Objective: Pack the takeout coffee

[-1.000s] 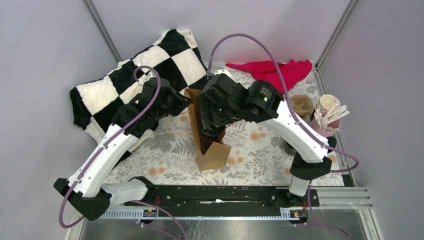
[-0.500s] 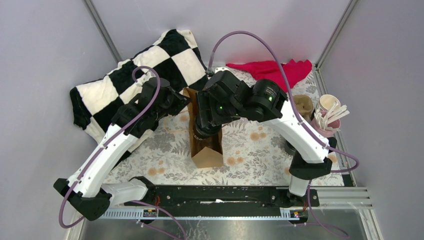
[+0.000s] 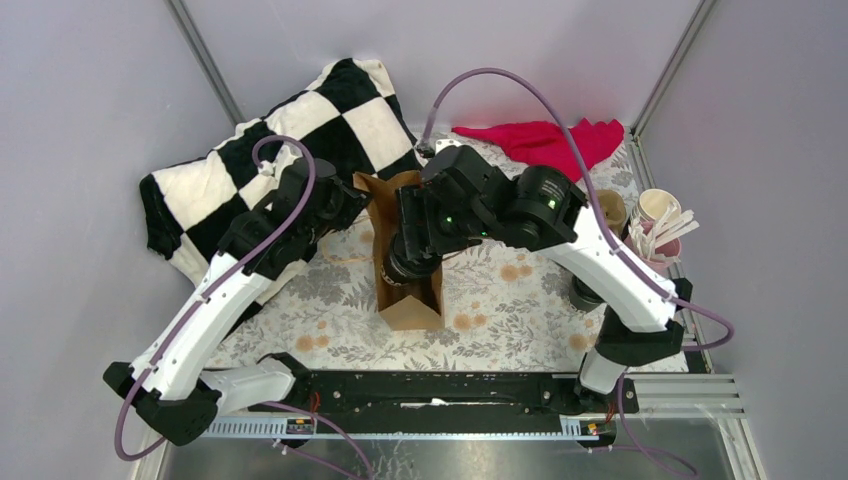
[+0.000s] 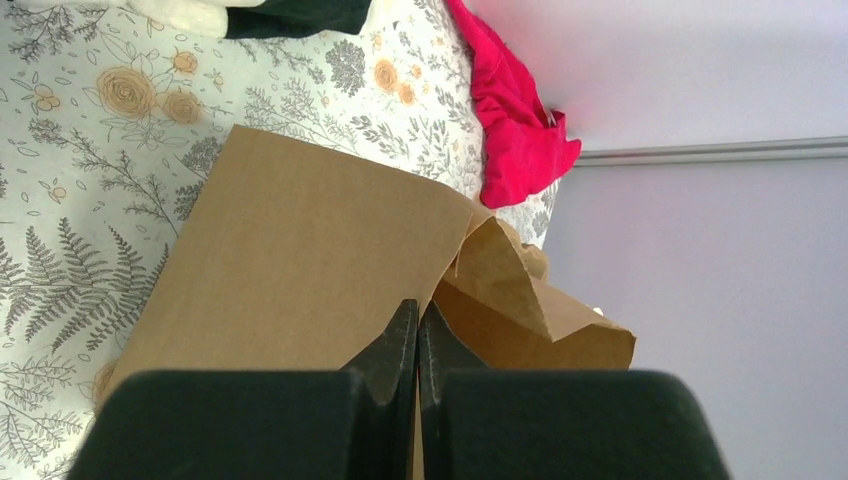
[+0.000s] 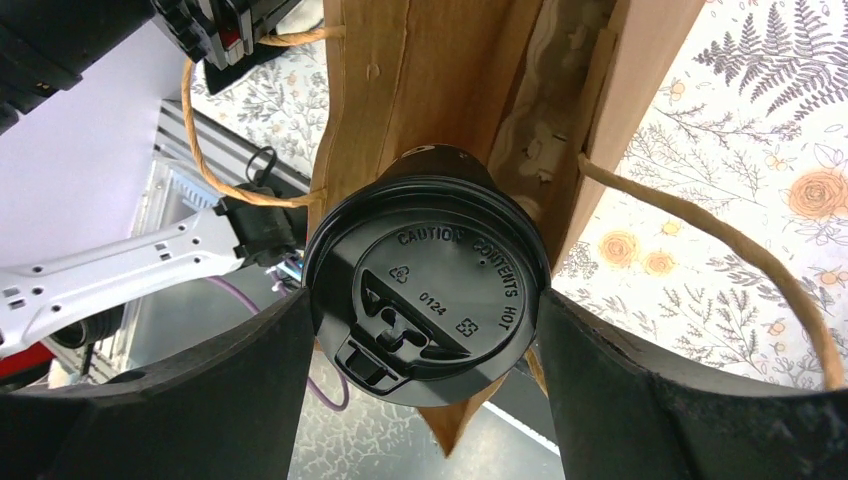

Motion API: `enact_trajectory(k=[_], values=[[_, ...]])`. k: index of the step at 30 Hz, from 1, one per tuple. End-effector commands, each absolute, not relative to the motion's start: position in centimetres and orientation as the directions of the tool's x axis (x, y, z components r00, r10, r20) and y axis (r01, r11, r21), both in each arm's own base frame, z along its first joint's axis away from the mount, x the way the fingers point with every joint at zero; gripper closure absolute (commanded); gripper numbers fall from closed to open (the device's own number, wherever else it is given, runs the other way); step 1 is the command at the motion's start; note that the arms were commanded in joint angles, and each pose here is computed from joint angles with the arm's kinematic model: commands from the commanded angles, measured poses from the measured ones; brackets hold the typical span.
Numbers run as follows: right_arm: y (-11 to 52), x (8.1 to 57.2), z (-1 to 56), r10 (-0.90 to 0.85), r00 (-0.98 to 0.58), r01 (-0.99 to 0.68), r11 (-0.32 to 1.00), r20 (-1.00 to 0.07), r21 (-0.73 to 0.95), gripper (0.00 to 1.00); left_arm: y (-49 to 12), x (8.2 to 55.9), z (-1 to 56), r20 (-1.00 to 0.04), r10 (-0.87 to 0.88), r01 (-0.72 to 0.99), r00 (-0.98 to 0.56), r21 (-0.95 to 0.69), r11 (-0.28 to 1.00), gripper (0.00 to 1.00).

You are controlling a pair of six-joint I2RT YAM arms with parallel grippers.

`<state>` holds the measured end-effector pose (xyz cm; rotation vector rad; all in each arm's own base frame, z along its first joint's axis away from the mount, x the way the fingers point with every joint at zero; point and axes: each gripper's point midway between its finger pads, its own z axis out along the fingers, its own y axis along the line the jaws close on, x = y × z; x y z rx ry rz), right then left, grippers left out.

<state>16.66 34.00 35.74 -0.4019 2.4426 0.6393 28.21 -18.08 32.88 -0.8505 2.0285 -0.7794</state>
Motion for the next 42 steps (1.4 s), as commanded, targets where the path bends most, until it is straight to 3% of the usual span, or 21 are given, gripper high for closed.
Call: enact_trajectory(k=[1, 9, 13, 17, 21, 24, 29, 35, 38, 42], values=[[34.4, 15.9, 38.8, -0.065, -0.764, -0.443, 0.776, -0.642, 0.449, 0.26, -16.7, 28.3, 36.1, -0.394, -0.850, -0.271, -0.350, -0.826, 0.494, 1.00], [37.4, 16.6, 40.2, -0.075, -0.754, -0.485, 0.734, -0.652, 0.476, 0.26, -17.2, 28.3, 36.2, -0.360, -0.861, -0.282, -0.360, -0.837, 0.468, 1.00], [37.0, 17.6, 36.9, -0.108, -0.756, -0.453, 0.799, -0.646, 0.396, 0.26, -16.9, 28.1, 36.0, -0.362, -0.859, -0.295, -0.362, -0.830, 0.474, 1.00], [34.2, 19.1, 34.6, -0.151, -0.732, -0.401, 0.884, -0.664, 0.240, 0.26, -16.6, 27.7, 37.1, -0.407, -0.836, -0.258, -0.368, -0.819, 0.512, 1.00], [32.1, 19.6, 34.9, -0.188, -0.694, -0.400, 0.903, -0.695, 0.155, 0.25, -16.8, 27.2, 38.0, -0.530, -0.727, -0.172, -0.437, -0.744, 0.645, 1.00], [31.2, 20.2, 35.5, -0.241, -0.636, -0.443, 0.892, -0.733, 0.091, 0.25, -16.3, 26.3, 37.2, -0.531, -0.712, -0.188, -0.460, -0.725, 0.662, 1.00], [30.9, 21.1, 36.8, -0.327, -0.544, -0.512, 0.859, -0.773, -0.003, 0.24, -17.0, 24.6, 36.1, -0.388, -0.789, -0.216, -0.476, -0.819, 0.532, 1.00], [29.9, 21.8, 37.0, -0.443, -0.484, -0.547, 0.826, -0.754, -0.135, 0.24, -18.9, 23.7, 35.3, -0.081, -0.875, -0.315, -0.478, -0.914, 0.257, 1.00], [30.6, 20.8, 37.3, -0.445, -0.490, -0.595, 0.799, -0.750, -0.086, 0.24, -19.0, 23.2, 34.2, 0.116, -0.899, -0.415, -0.422, -0.907, 0.078, 1.00], [32.7, 18.4, 36.5, -0.389, -0.583, -0.627, 0.774, -0.713, 0.090, 0.26, -18.9, 23.6, 33.6, 0.201, -0.903, -0.414, -0.379, -0.910, -0.029, 1.00]])
